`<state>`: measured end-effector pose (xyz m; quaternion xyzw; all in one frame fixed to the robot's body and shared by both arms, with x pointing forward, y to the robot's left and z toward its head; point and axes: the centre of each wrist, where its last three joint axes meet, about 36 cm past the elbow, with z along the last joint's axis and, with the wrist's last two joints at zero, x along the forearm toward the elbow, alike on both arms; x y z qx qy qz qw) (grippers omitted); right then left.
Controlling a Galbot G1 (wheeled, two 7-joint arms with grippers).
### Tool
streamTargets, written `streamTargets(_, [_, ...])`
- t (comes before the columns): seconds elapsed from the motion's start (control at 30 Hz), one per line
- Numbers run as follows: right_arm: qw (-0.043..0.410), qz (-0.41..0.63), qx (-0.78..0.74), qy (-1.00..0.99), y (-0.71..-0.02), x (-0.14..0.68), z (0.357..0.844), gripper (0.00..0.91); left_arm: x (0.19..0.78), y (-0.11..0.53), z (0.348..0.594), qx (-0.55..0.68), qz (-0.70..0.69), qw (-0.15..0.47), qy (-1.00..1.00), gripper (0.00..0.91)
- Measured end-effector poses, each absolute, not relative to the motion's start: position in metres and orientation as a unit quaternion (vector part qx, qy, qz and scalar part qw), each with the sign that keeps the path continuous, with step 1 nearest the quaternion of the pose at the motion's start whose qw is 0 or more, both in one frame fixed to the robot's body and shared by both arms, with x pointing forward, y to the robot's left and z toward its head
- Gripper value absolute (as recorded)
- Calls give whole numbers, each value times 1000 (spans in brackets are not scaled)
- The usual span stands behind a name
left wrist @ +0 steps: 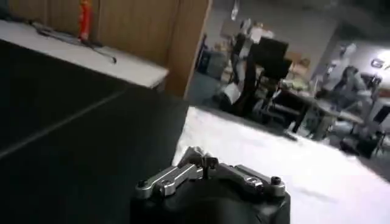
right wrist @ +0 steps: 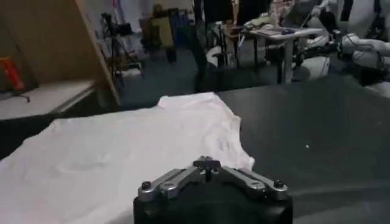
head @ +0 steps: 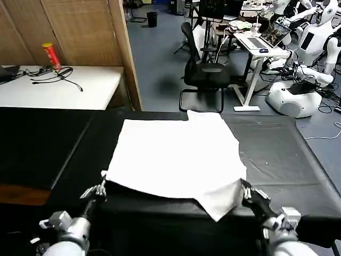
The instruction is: Fold and organize the clothes.
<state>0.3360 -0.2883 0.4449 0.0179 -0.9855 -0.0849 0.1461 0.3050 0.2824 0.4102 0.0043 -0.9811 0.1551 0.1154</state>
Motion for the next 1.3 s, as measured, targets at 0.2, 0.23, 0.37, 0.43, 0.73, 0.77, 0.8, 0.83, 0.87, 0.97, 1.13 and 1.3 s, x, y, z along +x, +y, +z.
streamTargets(0.2, [143,-88,17,-986,-292,376,436,0,327,281,406,-1,127,106,-986,0])
streamTargets(0.23, [144,-87,17,-986,-293,382,435,0,330,282,405,-2,125,106,-987,0])
streamTargets(0.37, [150,-84,15,-985,-296,403,427,0,344,286,399,-1,116,108,-987,0])
streamTargets(0.43, [154,-81,15,-985,-298,412,422,0,350,288,397,-1,110,109,-988,0])
streamTargets(0.73, [168,-73,15,-983,-299,441,405,0,373,292,386,2,89,124,-988,0])
streamTargets(0.77, [165,-72,17,-983,-298,444,404,0,375,292,385,3,88,126,-988,0])
streamTargets(0.8, [162,-71,20,-984,-298,447,402,0,377,293,384,3,87,126,-988,0])
streamTargets(0.83, [161,-72,22,-984,-297,450,401,0,379,293,383,4,86,127,-988,0])
streamTargets(0.87, [160,-73,24,-984,-297,452,400,0,381,294,382,4,84,128,-988,0])
streamTargets(0.97, [153,-75,25,-985,-297,460,399,0,387,295,380,6,83,129,-988,0])
streamTargets(1.13, [149,-76,23,-986,-303,471,401,0,395,295,379,5,84,128,-988,0])
streamTargets(1.3, [169,-70,24,-983,-308,468,402,878,401,294,381,3,84,123,-989,878])
